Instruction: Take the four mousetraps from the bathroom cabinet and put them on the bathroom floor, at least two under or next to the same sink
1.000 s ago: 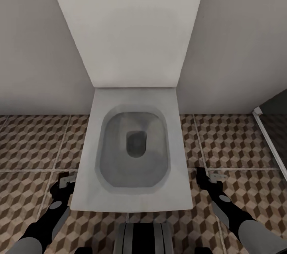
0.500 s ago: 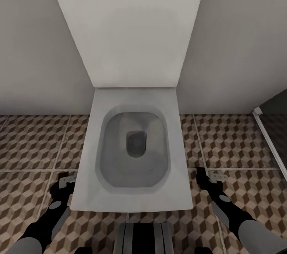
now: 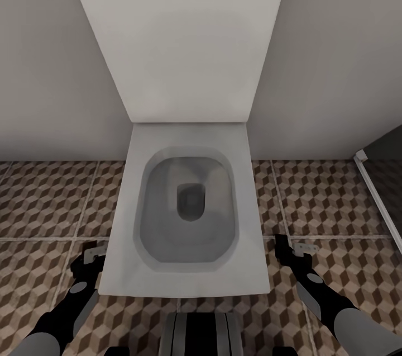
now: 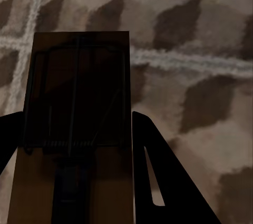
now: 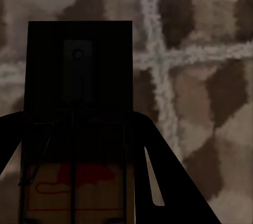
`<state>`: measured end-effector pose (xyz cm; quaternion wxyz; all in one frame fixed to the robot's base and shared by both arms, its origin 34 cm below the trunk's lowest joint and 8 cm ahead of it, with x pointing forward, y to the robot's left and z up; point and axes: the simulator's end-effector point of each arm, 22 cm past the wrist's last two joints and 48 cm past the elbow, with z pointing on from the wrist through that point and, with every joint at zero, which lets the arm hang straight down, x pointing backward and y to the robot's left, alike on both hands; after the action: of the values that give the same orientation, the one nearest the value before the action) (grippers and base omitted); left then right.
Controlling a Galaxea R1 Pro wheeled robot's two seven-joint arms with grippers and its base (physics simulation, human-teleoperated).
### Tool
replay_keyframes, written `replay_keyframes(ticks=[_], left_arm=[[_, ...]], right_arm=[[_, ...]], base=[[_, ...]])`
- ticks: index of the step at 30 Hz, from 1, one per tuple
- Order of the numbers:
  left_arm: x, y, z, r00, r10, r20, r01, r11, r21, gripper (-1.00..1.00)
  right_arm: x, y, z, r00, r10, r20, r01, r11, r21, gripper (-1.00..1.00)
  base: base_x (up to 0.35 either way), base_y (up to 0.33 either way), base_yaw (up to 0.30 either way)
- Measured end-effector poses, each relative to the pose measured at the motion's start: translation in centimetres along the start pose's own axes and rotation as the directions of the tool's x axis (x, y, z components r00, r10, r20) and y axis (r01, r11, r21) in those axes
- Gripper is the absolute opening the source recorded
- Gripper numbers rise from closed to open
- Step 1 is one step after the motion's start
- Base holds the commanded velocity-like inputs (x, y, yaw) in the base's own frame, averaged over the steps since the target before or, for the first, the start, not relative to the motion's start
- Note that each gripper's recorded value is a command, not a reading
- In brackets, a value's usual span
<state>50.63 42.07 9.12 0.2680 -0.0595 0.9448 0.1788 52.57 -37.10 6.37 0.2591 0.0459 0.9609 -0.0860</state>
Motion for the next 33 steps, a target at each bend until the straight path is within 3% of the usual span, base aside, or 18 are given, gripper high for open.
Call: replay_keyframes(ticks=[33], left_arm=[[1.4, 1.2, 0.7, 1.0, 0.021, -0.02, -0.021, 1.0, -0.017, -1.0]], right_arm=[[1.7, 0.0, 0.5, 1.0, -0.006, -0.029, 0.006, 1.0, 0.001, -1.0]], base=[[0.0, 0.0, 0.0]])
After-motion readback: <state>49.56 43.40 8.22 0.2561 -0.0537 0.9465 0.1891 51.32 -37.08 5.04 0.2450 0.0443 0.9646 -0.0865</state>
